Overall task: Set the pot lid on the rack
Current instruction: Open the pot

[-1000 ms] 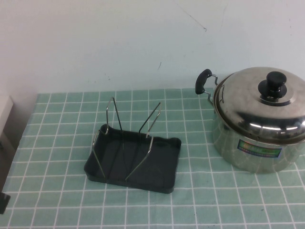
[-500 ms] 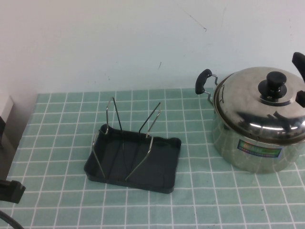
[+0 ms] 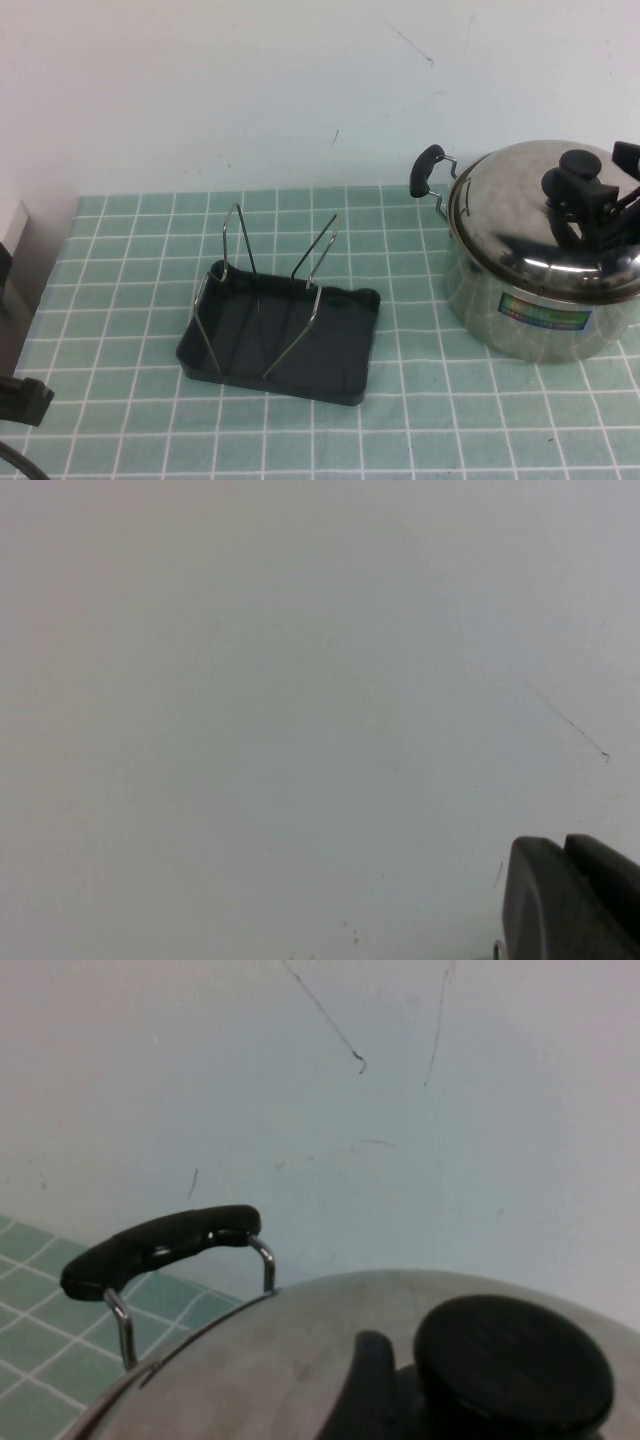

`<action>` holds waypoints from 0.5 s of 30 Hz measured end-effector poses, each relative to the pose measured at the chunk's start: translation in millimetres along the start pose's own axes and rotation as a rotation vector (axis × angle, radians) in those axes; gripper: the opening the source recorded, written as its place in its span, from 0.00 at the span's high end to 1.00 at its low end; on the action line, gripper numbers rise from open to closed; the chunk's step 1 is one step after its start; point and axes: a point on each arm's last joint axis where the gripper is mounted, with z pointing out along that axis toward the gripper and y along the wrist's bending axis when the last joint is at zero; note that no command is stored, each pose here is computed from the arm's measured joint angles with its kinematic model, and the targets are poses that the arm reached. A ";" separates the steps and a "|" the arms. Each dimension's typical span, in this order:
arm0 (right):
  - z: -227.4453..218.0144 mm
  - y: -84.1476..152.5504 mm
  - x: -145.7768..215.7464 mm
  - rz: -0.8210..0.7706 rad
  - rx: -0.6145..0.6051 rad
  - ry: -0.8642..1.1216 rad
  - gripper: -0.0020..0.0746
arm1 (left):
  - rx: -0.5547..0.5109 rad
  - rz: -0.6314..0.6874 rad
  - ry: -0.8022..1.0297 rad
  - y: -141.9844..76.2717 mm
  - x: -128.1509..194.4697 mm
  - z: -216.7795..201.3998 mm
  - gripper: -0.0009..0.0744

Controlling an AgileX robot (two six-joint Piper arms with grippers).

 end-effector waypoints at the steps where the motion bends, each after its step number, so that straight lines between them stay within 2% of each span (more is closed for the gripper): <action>1: 1.2 0.1 2.3 0.004 -0.004 0.000 0.18 | 0.000 0.000 0.000 0.0 0.0 0.0 0.99; 6: 7.0 1.1 8.7 -0.009 -0.033 -0.020 0.21 | -0.008 0.002 0.000 1.0 0.0 -0.1 0.99; 8: 8.8 2.9 11.8 -0.027 -0.052 -0.012 0.29 | -0.010 -0.009 0.004 1.3 0.3 -0.1 0.99; 11: 9.7 3.9 12.4 -0.036 -0.066 -0.020 0.48 | -0.006 -0.029 0.011 0.9 0.9 -0.1 0.99; 12: 9.9 3.8 11.8 -0.036 -0.067 -0.024 0.51 | -0.002 -0.029 0.013 0.6 1.1 -0.1 0.99; 15: 9.9 4.0 11.3 -0.036 -0.068 -0.029 0.51 | 0.008 -0.038 0.025 -0.4 2.3 -0.1 0.99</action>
